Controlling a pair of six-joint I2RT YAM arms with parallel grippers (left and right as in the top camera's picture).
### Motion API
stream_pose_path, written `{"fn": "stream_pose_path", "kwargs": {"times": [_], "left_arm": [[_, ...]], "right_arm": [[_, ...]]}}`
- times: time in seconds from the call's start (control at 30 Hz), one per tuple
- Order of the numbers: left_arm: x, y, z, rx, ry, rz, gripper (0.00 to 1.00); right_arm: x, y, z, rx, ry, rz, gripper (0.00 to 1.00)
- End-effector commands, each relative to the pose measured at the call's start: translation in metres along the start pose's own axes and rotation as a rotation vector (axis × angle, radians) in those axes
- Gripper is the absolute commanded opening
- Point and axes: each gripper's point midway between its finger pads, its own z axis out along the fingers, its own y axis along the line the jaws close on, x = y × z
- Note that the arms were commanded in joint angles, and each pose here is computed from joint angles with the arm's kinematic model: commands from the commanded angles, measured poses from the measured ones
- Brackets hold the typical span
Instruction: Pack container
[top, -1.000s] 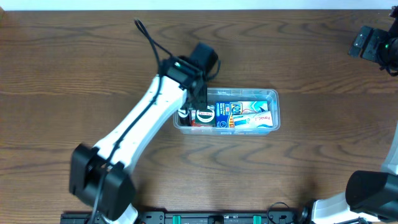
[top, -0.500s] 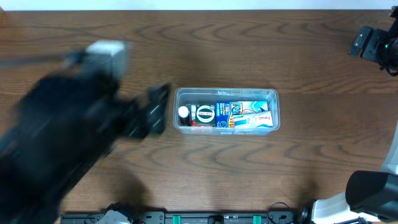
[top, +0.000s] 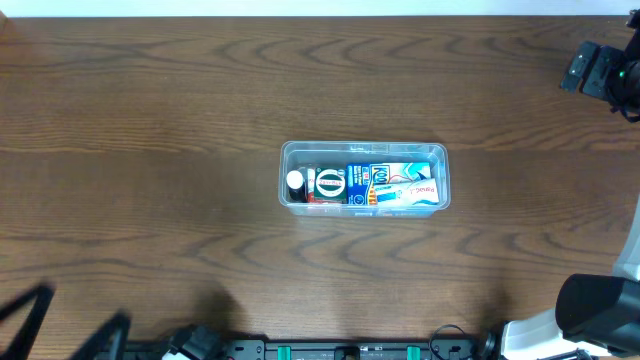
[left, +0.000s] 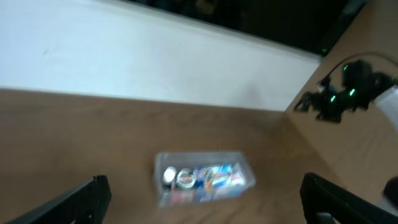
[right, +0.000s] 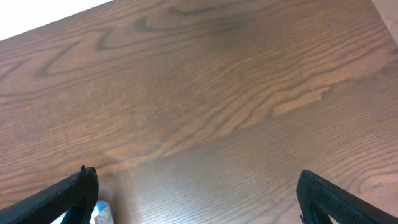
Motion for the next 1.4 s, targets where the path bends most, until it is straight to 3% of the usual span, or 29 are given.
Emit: {"fn": "stream_pose_path", "kwargs": {"times": [0.0,0.3,0.53,0.93,1.37], "left_arm": [[0.022,0.022,-0.025,-0.100,-0.013,0.006,0.98],[0.062,0.067,-0.053,-0.494,-0.216,-0.060,0.98],[0.070,0.086,-0.018,-0.648,-0.334,-0.097,0.98],[0.057,0.138,0.104,-0.621,-0.487,-0.097,0.98],[0.123,0.180,0.155,-0.586,-0.565,-0.111,0.98]], "right_arm": [[-0.003,-0.001,-0.006,0.005,-0.017,0.013,0.99],[-0.003,-0.001,-0.006,0.005,-0.017,0.013,0.99],[-0.003,-0.001,-0.006,0.005,-0.017,0.013,0.99],[-0.003,-0.001,-0.006,0.005,-0.017,0.013,0.99],[-0.003,-0.001,-0.006,0.005,-0.017,0.013,0.99]]}}
